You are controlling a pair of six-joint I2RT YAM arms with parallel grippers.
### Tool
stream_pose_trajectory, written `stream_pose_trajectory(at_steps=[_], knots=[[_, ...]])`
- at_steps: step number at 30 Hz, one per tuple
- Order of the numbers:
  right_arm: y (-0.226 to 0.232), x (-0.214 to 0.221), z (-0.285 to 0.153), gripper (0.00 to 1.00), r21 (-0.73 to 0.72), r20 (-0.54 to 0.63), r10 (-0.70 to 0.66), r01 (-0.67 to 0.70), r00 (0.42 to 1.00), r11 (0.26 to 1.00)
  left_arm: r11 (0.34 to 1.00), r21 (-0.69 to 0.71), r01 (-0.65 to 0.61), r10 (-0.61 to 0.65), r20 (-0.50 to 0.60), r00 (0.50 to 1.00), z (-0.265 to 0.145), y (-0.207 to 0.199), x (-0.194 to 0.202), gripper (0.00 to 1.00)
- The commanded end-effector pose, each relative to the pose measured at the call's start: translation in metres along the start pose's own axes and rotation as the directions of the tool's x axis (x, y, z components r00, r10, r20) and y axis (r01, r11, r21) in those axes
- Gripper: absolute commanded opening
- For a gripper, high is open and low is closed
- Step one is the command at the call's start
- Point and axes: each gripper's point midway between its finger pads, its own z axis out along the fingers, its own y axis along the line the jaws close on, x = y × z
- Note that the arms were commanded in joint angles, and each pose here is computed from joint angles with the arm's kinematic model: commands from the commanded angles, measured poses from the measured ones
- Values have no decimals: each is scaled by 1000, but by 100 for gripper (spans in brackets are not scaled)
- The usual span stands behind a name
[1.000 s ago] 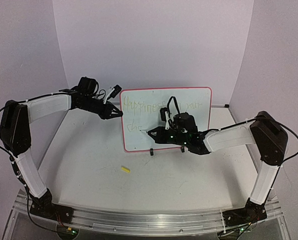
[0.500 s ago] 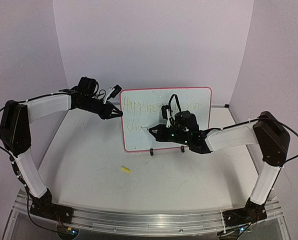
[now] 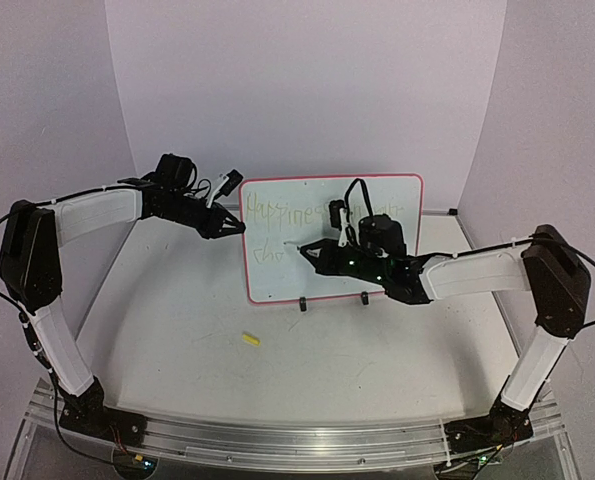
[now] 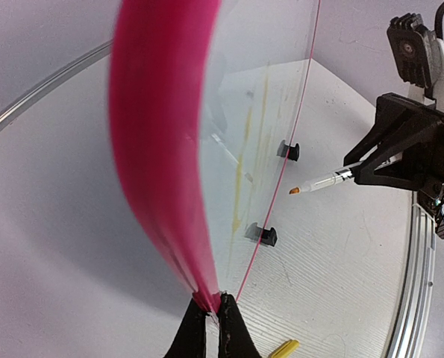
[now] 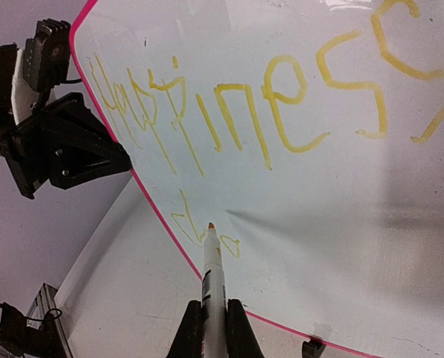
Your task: Write a sentence on the whiteboard
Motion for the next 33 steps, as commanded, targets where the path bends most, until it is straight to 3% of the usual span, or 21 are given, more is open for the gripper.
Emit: stream_pose_trajectory(at_steps=[1,33], knots=[[-1,-8,-1,0,10,27,-4,3,1000,1000,997,15,-72,71,41,997,-8,-14,-18,0],[-34,27,9,0,118,-42,38,-33,998,992,997,16,-72,71,42,997,-9,-15,-19,0]])
